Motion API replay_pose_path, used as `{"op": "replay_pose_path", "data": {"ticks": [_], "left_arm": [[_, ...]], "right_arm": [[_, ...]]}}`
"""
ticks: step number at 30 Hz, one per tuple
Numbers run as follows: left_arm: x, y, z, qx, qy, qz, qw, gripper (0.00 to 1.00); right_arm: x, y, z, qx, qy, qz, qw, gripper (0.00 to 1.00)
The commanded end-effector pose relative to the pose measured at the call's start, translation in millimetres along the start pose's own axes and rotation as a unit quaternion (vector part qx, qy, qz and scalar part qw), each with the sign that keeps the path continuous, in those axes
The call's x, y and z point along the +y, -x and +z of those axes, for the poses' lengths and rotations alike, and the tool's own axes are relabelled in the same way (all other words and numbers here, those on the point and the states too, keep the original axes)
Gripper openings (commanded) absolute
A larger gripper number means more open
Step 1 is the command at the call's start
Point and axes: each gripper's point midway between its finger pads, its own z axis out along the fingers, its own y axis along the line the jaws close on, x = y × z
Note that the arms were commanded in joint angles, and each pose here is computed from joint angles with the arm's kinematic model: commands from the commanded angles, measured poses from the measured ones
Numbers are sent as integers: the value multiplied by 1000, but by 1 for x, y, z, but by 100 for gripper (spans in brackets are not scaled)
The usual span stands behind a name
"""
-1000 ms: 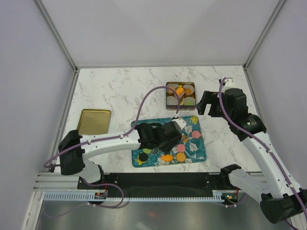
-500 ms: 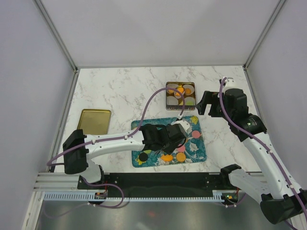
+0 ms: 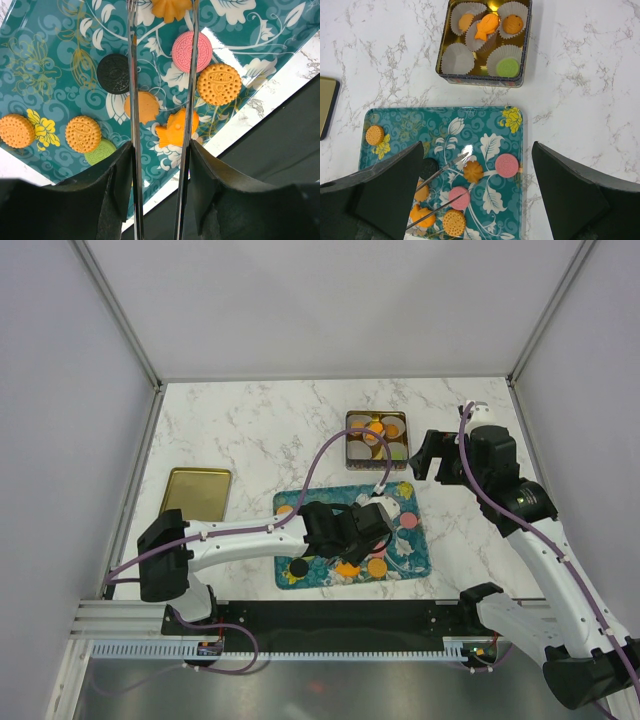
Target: Pack the cookies
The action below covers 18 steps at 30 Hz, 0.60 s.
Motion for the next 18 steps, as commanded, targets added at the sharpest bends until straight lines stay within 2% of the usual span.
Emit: {"op": "replay_pose_path", "data": {"ticks": [1,17,18], "left_arm": [[-3,11,-6,-17,2,-5,1000,54],[-3,10,-5,-16,2,-4,1000,54],[0,12,-7,-20,9,-5,1000,46]], "right_arm": [[-2,6,-4,-16,-4,-3,1000,98],[-1,6,-3,-15,-3,-3,1000,98],[-2,6,-2,-14,-4,-2,1000,98]]}}
